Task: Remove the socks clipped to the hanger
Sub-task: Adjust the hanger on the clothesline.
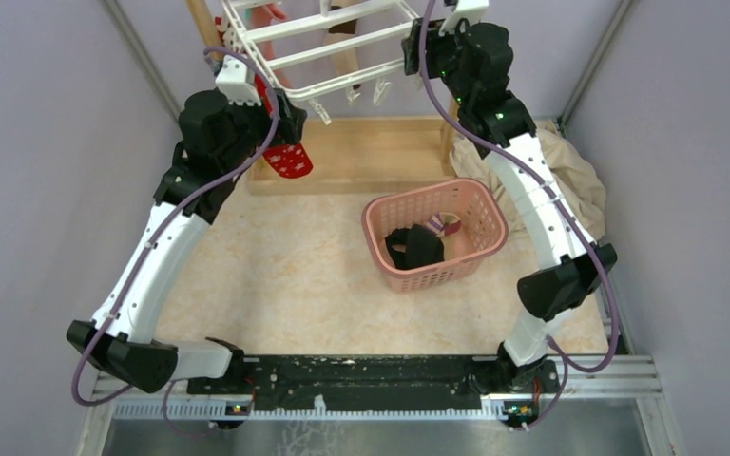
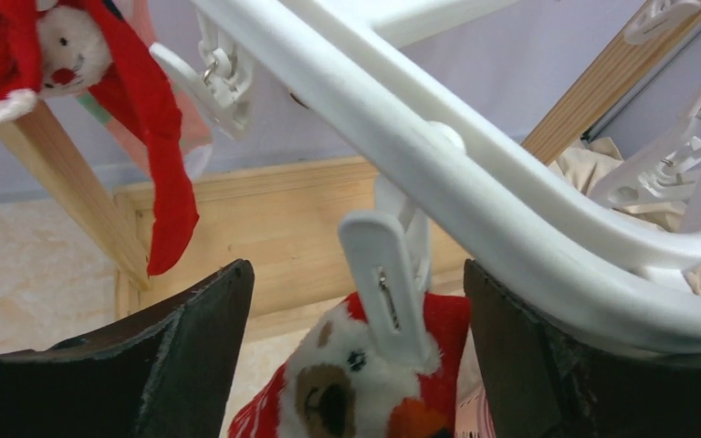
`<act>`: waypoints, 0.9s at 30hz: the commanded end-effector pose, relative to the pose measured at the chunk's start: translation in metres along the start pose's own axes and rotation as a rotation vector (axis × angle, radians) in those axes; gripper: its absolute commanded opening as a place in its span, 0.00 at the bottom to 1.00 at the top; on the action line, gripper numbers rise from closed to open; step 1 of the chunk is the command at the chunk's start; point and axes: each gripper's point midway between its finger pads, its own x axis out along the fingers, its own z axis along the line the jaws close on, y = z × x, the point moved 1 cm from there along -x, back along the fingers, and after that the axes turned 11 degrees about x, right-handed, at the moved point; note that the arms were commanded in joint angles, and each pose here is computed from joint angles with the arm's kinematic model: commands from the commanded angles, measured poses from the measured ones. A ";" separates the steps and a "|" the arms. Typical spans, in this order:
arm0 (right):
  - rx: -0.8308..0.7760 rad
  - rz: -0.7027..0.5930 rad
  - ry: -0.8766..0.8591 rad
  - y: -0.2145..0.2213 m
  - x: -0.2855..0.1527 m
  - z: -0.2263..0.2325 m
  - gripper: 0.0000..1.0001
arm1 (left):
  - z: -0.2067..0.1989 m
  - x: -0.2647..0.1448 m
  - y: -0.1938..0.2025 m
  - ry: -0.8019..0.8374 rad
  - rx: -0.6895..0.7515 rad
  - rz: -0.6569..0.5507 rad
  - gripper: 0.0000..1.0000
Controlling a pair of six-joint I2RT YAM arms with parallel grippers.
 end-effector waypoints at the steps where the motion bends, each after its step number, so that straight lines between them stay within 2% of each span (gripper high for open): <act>1: 0.031 -0.048 -0.064 -0.029 -0.024 0.012 0.67 | -0.005 0.008 -0.027 0.040 0.035 -0.099 0.86; 5: 0.057 -0.034 -0.099 -0.032 -0.042 0.018 0.67 | -0.009 0.008 -0.031 0.065 0.032 -0.109 0.70; 7: 0.072 -0.029 -0.099 -0.030 -0.054 0.018 0.66 | -0.009 0.008 -0.031 0.066 0.029 -0.108 0.67; 18: 0.101 0.031 -0.022 0.000 -0.119 -0.004 0.66 | -0.030 0.008 -0.033 0.176 -0.033 -0.113 0.63; 27: 0.106 0.064 -0.017 0.016 -0.133 -0.008 0.66 | -0.055 0.026 -0.030 0.277 -0.069 -0.106 0.62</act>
